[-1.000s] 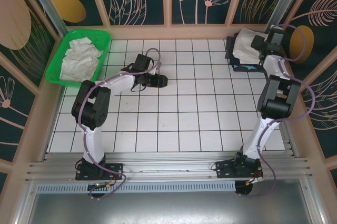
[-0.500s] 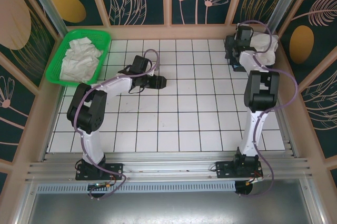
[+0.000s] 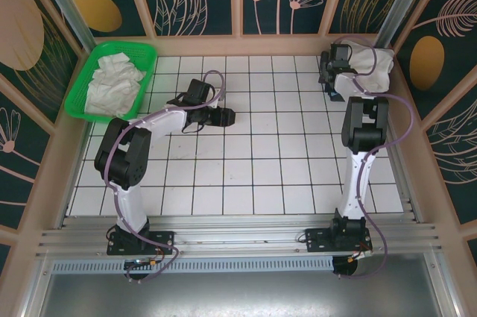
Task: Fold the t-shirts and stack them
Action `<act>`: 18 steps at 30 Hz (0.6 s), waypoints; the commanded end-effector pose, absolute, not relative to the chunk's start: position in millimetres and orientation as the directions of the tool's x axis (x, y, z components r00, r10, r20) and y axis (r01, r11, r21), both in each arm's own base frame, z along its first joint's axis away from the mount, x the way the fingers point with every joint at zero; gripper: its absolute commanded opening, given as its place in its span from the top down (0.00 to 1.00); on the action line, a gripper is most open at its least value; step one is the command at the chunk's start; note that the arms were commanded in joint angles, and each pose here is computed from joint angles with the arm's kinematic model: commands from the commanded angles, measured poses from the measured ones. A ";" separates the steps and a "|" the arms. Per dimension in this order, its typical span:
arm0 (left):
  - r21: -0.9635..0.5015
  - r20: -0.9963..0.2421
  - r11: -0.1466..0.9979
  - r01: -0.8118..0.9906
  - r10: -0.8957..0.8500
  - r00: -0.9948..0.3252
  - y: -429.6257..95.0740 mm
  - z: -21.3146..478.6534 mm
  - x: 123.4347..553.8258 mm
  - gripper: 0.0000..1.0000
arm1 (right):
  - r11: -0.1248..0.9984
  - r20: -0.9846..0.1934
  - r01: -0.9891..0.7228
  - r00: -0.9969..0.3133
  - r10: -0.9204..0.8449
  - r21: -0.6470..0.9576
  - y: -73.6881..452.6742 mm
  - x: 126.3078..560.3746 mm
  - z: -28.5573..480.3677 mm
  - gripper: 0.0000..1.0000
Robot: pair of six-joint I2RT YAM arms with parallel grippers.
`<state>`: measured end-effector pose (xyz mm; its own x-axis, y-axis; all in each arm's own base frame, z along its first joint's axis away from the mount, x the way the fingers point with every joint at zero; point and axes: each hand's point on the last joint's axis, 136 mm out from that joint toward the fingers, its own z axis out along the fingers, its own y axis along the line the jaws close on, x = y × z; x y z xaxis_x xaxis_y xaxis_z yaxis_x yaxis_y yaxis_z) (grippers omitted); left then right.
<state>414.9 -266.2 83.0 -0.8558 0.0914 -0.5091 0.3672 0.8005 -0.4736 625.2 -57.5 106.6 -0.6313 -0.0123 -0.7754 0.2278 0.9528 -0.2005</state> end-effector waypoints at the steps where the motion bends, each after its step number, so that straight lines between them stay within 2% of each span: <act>1: -0.470 -0.536 0.796 0.382 0.087 -0.840 -263.6 95.0 418.4 0.40 | 0.950 -0.799 0.231 -0.601 -0.031 -0.210 -53.3 617.7 136.3 0.85; 3: -0.472 -0.534 0.795 0.380 0.085 -0.841 -264.0 94.4 418.5 0.40 | 0.953 -0.801 0.223 -0.598 -0.035 -0.208 -51.3 613.1 140.9 0.94; 5: -0.471 -0.534 0.796 0.380 0.086 -0.841 -263.4 94.1 418.5 0.40 | 0.957 -0.802 0.206 -0.596 -0.043 -0.205 -48.0 607.0 145.1 0.96; 13: -0.473 -0.528 0.795 0.380 0.090 -0.845 -265.1 90.8 418.9 0.40 | 0.990 -0.819 0.056 -0.568 -0.075 -0.130 -23.6 569.9 144.4 0.98; 14: -0.475 -0.527 0.794 0.380 0.089 -0.845 -265.1 90.7 419.8 0.40 | 0.991 -0.817 0.045 -0.572 -0.078 -0.126 -23.0 567.6 141.1 0.98; 18: -0.477 -0.527 0.791 0.384 0.092 -0.845 -266.2 90.8 419.9 0.40 | 0.995 -0.785 0.049 -0.619 -0.038 -0.086 -35.9 570.9 119.2 0.87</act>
